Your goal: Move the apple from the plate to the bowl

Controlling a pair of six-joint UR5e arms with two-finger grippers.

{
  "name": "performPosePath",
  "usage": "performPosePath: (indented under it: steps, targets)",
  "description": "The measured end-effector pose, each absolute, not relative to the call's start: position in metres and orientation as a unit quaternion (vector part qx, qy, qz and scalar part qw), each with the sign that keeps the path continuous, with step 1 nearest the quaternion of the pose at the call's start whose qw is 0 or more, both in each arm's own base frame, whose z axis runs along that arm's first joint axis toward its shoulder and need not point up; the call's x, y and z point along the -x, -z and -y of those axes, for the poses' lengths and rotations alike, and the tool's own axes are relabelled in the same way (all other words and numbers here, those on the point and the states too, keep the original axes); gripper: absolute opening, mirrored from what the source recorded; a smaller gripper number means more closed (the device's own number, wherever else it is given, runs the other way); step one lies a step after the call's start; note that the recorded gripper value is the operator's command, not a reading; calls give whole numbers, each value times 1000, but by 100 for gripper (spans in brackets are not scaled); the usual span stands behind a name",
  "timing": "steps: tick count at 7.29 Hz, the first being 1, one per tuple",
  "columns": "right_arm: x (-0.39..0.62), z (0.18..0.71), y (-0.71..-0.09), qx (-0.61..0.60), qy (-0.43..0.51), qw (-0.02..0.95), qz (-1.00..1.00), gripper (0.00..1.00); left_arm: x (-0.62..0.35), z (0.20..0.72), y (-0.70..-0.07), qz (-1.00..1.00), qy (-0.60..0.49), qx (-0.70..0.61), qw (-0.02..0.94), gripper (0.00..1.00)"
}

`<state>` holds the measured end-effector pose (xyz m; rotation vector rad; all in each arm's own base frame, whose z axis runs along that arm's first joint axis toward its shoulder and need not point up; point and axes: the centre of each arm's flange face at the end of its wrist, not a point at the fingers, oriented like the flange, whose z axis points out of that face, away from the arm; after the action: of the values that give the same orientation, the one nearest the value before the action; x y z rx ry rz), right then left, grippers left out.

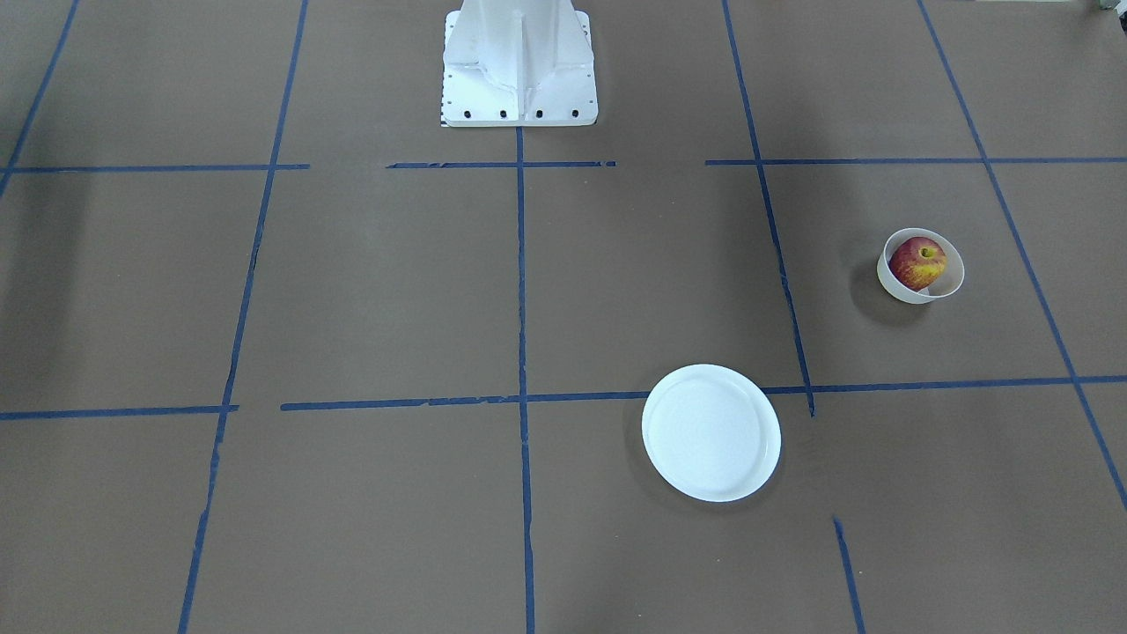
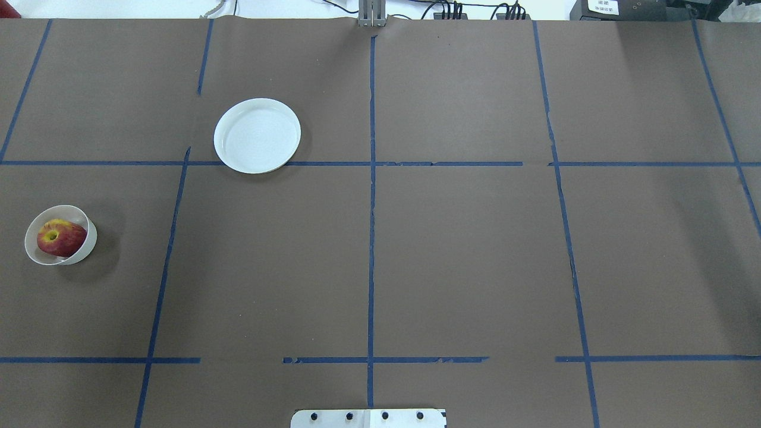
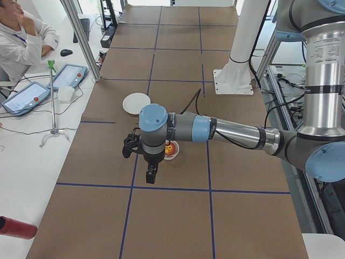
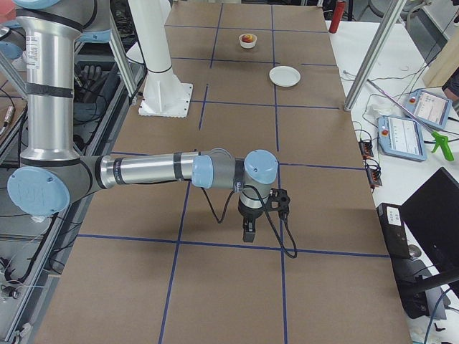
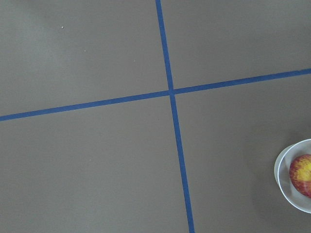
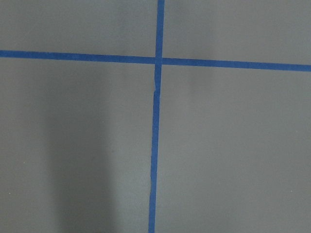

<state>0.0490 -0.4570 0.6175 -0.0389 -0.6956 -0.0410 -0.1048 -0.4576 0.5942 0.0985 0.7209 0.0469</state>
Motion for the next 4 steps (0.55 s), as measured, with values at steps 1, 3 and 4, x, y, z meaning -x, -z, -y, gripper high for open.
performPosePath:
  steps: [1,3,4]
  targets:
    - [-49,457,-617,19,20,940,341,100,121,461,-613,-364,-12,-42,930,99]
    - [-49,457,-617,19,20,940,341,100,142,467,-639,-374,-17,-40,927,99]
    - [-49,457,-617,19,21,940,341,100,146,468,-646,-376,-16,-37,926,99]
